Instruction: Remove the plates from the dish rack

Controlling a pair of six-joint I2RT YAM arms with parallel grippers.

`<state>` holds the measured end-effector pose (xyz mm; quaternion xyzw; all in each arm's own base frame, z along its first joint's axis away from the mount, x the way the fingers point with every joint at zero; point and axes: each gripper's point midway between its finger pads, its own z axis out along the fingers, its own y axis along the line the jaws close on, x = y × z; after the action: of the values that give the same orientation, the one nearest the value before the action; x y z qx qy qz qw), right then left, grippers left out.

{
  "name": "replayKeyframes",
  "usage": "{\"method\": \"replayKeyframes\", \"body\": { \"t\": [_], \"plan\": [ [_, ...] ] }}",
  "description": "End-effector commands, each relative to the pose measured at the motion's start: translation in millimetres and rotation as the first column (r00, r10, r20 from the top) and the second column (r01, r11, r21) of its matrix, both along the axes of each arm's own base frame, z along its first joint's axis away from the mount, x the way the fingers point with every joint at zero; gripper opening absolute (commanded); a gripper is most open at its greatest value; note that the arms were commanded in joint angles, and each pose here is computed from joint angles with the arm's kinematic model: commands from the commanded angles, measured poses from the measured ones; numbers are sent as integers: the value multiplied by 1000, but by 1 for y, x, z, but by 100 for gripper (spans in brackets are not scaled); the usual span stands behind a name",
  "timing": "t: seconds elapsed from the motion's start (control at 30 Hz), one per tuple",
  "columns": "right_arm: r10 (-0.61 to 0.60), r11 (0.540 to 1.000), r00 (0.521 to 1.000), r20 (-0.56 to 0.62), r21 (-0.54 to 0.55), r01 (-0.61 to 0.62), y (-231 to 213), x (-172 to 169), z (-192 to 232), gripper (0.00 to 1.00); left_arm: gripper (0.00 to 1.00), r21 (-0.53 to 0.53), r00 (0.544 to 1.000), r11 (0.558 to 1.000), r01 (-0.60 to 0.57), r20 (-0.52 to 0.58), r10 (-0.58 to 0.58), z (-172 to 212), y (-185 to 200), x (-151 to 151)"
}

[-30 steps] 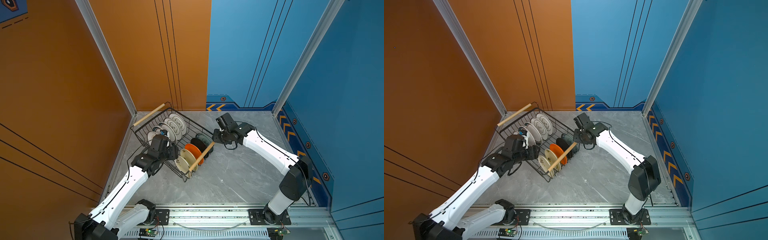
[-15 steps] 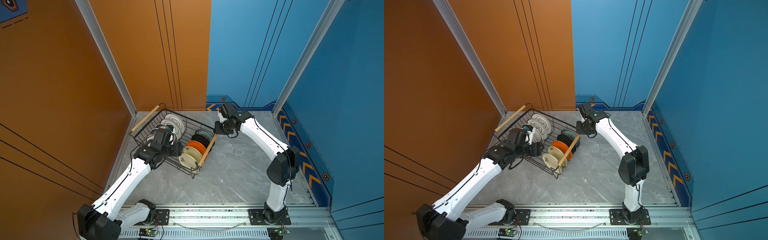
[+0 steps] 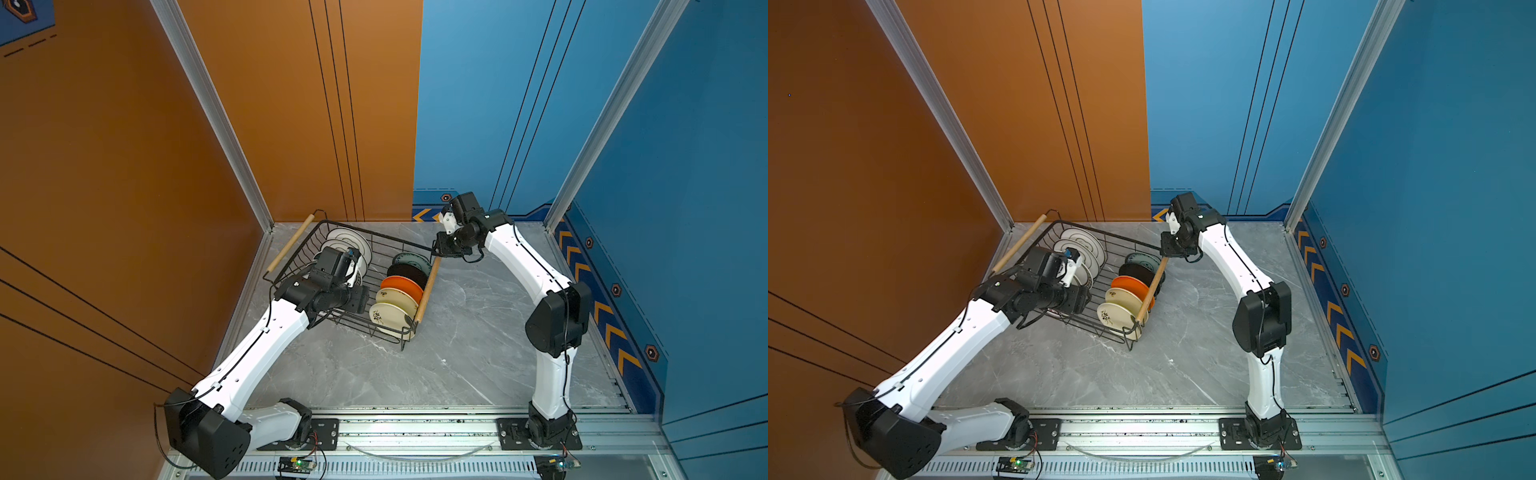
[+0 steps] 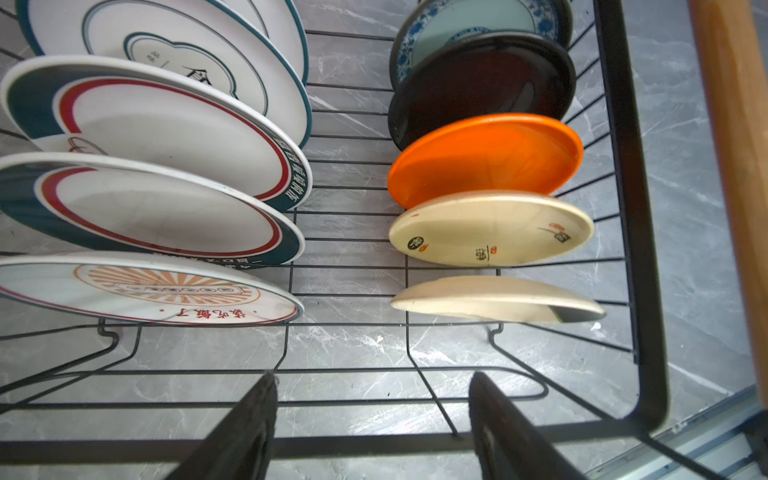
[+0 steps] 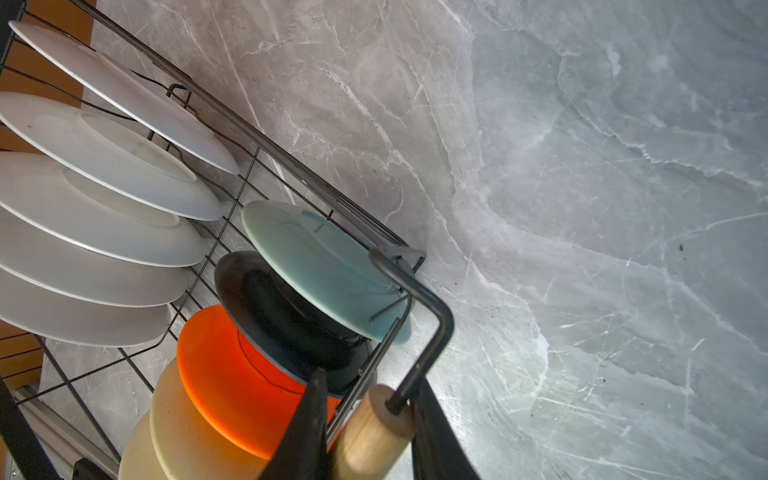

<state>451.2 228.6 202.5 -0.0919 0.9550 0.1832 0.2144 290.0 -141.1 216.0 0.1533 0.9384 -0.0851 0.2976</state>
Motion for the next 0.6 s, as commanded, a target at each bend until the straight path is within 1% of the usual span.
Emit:
{"method": "replayKeyframes", "body": {
  "t": [0.0,0.1,0.2,0.3,0.37,0.5,0.57],
  "plan": [
    [107,991,993,-47,-71,-110,-4,-1,-25,5,74,102,996,993,68,57,-74,9,8,-9],
    [109,993,993,-47,-46,-112,-1,2,-21,12,77,148,990,984,100,85,-113,11,11,-15],
    [118,993,992,-45,-16,-119,4,1,-15,20,81,167,984,978,127,100,-145,13,13,-19],
    [119,993,992,-42,-11,-120,4,0,-12,28,83,181,978,969,167,98,-187,13,11,-22],
    [118,993,992,-39,-9,-118,4,0,-11,33,84,195,975,964,182,89,-202,12,11,-22],
    [105,994,994,-42,-3,-106,3,-3,-7,51,84,238,965,941,241,45,-258,6,11,-24],
    [102,995,994,-38,-5,-103,2,-4,-5,56,84,256,955,924,283,18,-297,0,9,-27]
  ]
}}
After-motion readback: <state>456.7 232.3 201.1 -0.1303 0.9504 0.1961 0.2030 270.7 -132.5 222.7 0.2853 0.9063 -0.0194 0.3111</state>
